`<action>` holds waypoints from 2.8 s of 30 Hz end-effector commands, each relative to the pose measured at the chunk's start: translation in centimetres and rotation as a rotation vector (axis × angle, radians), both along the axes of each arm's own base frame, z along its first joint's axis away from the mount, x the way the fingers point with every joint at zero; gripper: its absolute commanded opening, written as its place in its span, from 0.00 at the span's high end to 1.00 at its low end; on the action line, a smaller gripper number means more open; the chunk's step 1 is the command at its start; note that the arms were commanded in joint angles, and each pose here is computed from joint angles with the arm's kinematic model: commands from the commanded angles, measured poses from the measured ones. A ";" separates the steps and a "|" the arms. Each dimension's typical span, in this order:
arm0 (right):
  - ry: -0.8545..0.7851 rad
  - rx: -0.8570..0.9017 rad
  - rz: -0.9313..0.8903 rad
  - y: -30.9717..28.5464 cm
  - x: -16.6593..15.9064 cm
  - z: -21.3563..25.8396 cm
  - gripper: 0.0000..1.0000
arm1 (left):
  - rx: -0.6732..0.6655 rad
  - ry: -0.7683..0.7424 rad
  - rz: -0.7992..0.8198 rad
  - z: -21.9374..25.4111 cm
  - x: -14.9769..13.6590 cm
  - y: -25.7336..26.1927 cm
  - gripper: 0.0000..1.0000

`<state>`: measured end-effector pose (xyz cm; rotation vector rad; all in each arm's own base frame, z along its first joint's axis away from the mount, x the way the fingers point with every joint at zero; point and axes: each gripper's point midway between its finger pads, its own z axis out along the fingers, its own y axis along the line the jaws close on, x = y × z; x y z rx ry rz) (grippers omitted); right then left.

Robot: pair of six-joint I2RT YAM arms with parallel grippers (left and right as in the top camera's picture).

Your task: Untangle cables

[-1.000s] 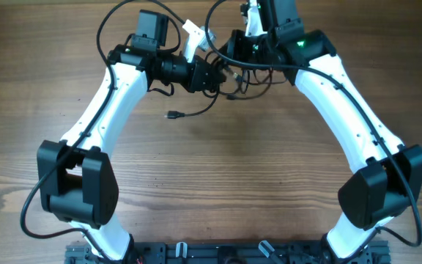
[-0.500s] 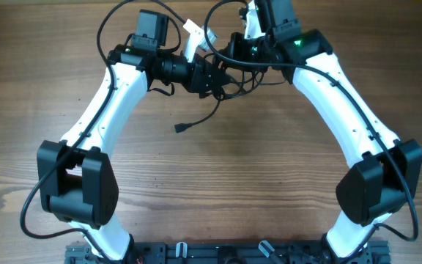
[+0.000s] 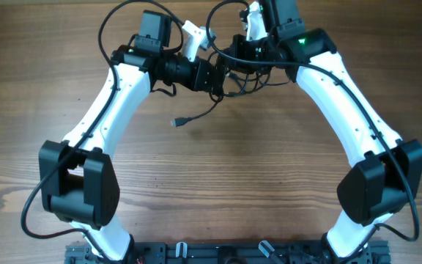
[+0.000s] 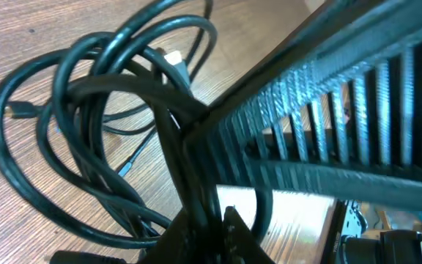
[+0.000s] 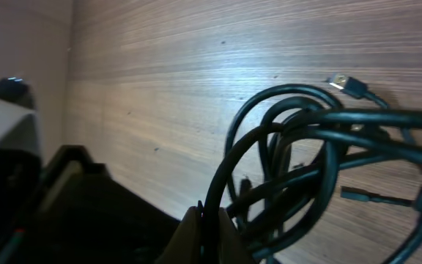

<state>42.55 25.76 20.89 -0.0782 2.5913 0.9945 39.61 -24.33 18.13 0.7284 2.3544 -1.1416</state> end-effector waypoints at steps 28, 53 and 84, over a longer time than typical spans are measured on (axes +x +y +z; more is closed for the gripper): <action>-0.205 0.261 -0.047 -10.1 -0.3 12.7 0.96 | 0.161 0.091 0.072 -1.9 -1.3 2.4 0.96; -0.403 0.089 0.086 -12.3 -0.5 12.1 0.42 | -0.282 0.172 0.046 10.4 -3.4 -1.9 0.96; -0.159 -0.086 -0.134 -11.1 0.0 5.9 0.67 | -0.475 0.155 0.018 15.9 -2.0 -3.0 0.96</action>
